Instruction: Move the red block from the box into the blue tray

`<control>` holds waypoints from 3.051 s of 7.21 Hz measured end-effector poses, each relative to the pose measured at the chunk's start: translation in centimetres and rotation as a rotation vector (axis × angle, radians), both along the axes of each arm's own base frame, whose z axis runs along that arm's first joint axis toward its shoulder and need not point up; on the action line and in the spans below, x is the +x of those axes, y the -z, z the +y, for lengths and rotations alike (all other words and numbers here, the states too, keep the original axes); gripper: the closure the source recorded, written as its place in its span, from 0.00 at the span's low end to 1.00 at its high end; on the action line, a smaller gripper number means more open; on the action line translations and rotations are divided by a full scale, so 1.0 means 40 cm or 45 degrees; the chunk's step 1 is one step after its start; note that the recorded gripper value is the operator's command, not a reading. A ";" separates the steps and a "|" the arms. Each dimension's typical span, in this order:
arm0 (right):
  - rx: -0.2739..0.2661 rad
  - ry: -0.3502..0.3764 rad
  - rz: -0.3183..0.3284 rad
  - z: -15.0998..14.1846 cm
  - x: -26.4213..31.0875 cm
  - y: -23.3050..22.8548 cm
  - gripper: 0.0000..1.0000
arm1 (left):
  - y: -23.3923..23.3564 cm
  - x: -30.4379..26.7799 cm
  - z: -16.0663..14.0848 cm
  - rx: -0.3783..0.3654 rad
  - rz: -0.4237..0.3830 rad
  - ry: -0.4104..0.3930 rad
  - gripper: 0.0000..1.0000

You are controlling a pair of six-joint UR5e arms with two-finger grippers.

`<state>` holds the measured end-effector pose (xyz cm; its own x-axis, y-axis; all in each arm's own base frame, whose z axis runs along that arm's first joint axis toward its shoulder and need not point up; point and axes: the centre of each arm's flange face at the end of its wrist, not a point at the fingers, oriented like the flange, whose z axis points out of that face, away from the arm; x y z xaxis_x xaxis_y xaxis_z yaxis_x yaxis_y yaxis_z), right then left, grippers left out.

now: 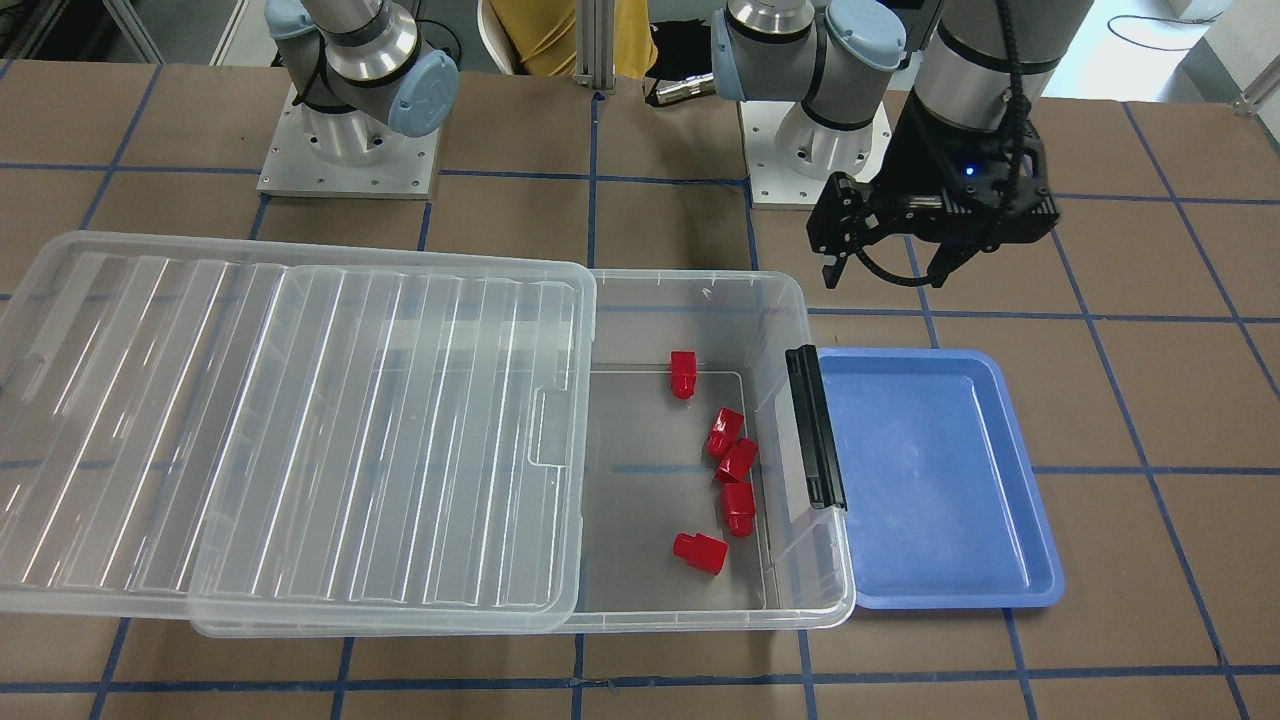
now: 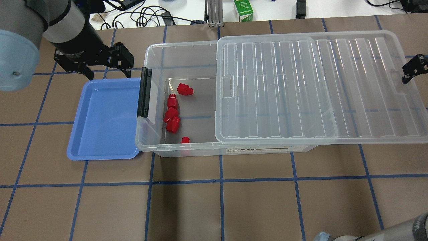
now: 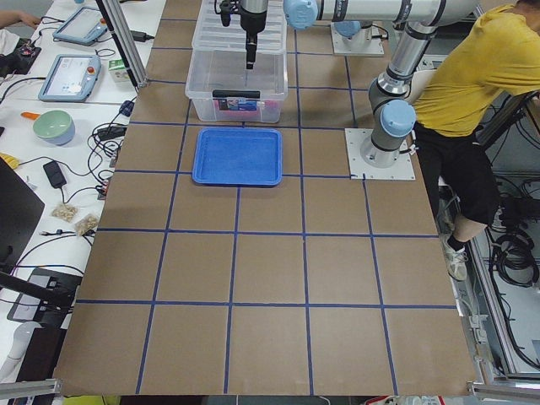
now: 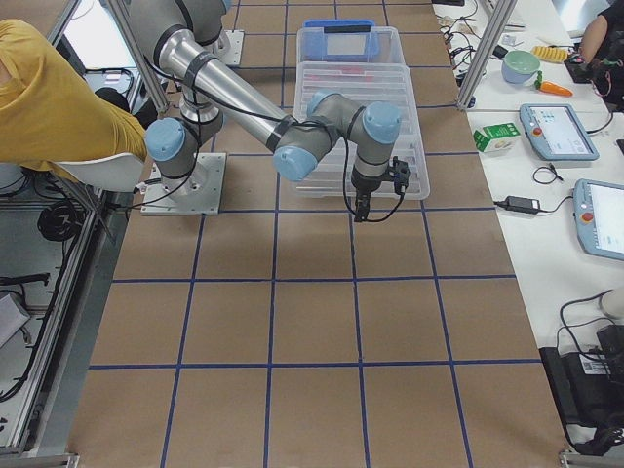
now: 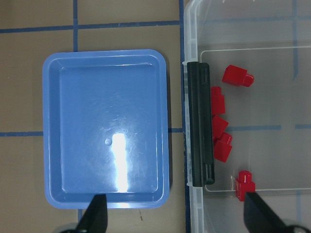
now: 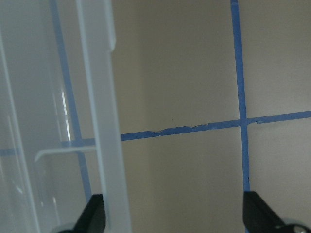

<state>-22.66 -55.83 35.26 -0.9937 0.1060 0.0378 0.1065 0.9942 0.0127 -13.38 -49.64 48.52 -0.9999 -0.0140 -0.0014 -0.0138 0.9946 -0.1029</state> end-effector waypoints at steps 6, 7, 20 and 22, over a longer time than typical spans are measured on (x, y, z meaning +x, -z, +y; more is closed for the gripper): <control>-0.004 0.045 0.002 0.025 -0.063 -0.008 0.00 | 0.301 -0.267 -0.018 0.026 0.041 0.202 0.00; -0.009 0.048 0.003 0.026 -0.063 -0.014 0.00 | 0.357 -0.307 -0.006 0.058 0.041 0.233 0.00; 0.039 0.091 -0.058 0.045 0.536 -0.530 0.00 | 0.751 -0.294 0.127 0.273 0.014 0.063 0.00; 0.047 0.081 -0.044 0.063 0.715 -0.489 0.00 | 0.761 -0.296 0.134 0.291 0.032 0.010 0.51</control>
